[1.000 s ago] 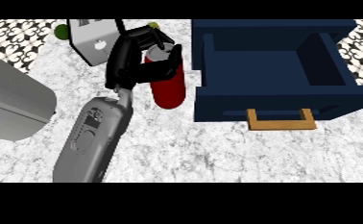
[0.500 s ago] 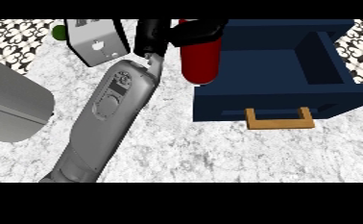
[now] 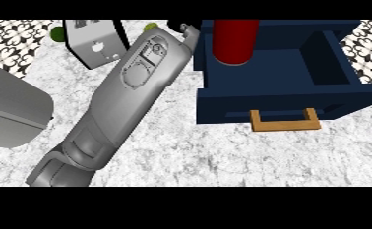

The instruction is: Pick up the can, place it into the drawer and close the drawer

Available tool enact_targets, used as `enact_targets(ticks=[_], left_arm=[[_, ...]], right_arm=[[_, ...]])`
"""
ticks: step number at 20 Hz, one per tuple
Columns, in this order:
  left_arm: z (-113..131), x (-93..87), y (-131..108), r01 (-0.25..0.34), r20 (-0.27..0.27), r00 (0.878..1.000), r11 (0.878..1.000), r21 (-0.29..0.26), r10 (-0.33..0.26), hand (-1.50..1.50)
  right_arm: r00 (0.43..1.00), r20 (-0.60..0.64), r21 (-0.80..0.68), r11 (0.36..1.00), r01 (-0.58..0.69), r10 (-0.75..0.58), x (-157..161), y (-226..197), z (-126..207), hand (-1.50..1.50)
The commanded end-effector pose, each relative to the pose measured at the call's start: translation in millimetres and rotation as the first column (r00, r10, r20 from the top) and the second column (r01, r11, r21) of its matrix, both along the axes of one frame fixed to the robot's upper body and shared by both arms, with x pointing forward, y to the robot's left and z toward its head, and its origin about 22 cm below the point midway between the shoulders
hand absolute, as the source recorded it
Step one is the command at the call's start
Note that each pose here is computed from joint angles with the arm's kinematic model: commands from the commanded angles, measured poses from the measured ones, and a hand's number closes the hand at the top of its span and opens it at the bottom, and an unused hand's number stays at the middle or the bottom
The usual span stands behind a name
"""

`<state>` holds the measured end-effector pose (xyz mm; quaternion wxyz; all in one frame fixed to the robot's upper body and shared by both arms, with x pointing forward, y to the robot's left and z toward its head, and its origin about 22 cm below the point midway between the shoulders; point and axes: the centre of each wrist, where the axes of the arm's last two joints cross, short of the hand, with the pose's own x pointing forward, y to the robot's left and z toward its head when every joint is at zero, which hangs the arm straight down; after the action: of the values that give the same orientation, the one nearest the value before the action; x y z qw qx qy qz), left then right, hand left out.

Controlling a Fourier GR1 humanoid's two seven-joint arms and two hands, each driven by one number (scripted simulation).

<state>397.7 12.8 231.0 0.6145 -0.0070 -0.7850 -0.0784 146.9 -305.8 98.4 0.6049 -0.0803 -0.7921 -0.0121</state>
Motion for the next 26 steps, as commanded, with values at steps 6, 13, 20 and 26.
enact_targets(ticks=[6, 13, 20, 26], left_arm=[[6, 16.5, -24, -0.029, -0.007, 1.000, 0.998, 0.053, 0.029, 1.50], [-4, 12.9, -39, -0.039, -0.020, 0.999, 0.994, 0.104, 0.041, 1.50], [-17, 27.4, -30, -0.047, -0.044, 0.998, 0.992, 0.117, 0.053, 1.50], [-24, 28.4, -31, -0.106, -0.004, 0.994, 0.985, 0.133, 0.108, 1.50]], right_arm=[[1.000, -0.001, 0.002, 1.000, -0.018, 0.018, 9, 1, -6, -1.50], [1.000, 0.012, -0.010, 1.000, -0.014, 0.014, 19, 11, 11, -1.50], [0.999, 0.019, -0.008, 1.000, -0.026, 0.027, 12, 7, 12, -1.50], [0.999, 0.019, -0.010, 0.999, -0.041, 0.041, 17, 3, 15, -1.50]])
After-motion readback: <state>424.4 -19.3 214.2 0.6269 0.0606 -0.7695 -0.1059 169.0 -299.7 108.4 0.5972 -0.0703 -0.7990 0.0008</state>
